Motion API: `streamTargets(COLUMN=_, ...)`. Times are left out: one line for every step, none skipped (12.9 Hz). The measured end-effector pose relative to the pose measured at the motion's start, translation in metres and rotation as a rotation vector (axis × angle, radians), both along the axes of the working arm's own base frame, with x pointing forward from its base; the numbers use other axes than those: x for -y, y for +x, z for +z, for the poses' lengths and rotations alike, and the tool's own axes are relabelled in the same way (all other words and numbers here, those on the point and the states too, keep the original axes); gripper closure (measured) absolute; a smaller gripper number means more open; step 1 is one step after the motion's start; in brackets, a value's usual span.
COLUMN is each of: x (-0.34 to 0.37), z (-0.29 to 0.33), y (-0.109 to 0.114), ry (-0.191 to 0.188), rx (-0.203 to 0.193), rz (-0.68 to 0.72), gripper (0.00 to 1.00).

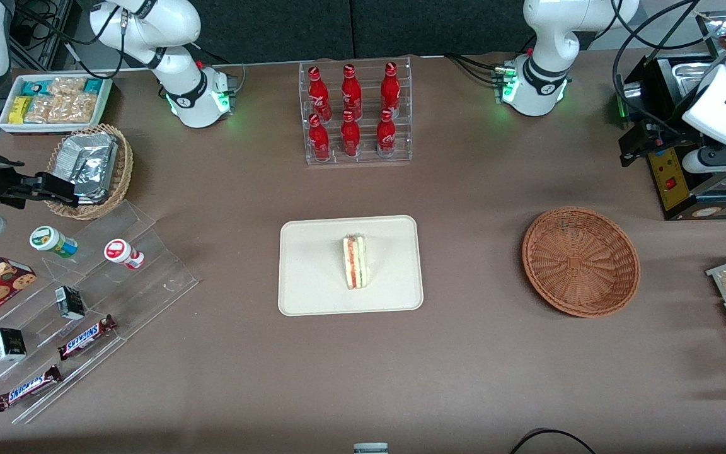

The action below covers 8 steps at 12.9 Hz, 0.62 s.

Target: Place sandwich from basket to tray

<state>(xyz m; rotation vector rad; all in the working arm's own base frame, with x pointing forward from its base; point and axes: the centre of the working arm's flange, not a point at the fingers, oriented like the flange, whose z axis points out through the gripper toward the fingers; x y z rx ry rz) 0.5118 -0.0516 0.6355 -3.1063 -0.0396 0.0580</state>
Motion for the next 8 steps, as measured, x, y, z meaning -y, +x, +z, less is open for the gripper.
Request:
streamTargets(x=0.0000, z=-0.0003, y=-0.0003, ry=0.000, rx=-0.003, rz=0.000, gripper=0.00)
streamTargets(x=0.0000, z=-0.0008, y=-0.0005, ry=0.001, rx=-0.007, rz=0.000, gripper=0.00)
streamTargets(x=0.0001, z=-0.0018, y=-0.0003, ry=0.001, rx=-0.011, rz=0.000, gripper=0.00)
streamTargets(x=0.0002, z=-0.0033, y=0.0000, ry=0.002, rx=-0.017, rz=0.000, gripper=0.00)
streamTargets(x=0.0002, z=-0.0048, y=0.0002, ry=0.002, rx=-0.023, rz=0.000, gripper=0.00)
streamTargets(x=0.0003, z=-0.0057, y=0.0006, ry=0.002, rx=-0.025, rz=0.000, gripper=0.00)
streamTargets(x=0.0004, z=-0.0060, y=0.0007, ry=0.003, rx=-0.026, rz=0.000, gripper=0.00)
streamTargets(x=0.0004, z=-0.0056, y=0.0007, ry=0.002, rx=-0.025, rz=0.000, gripper=0.00)
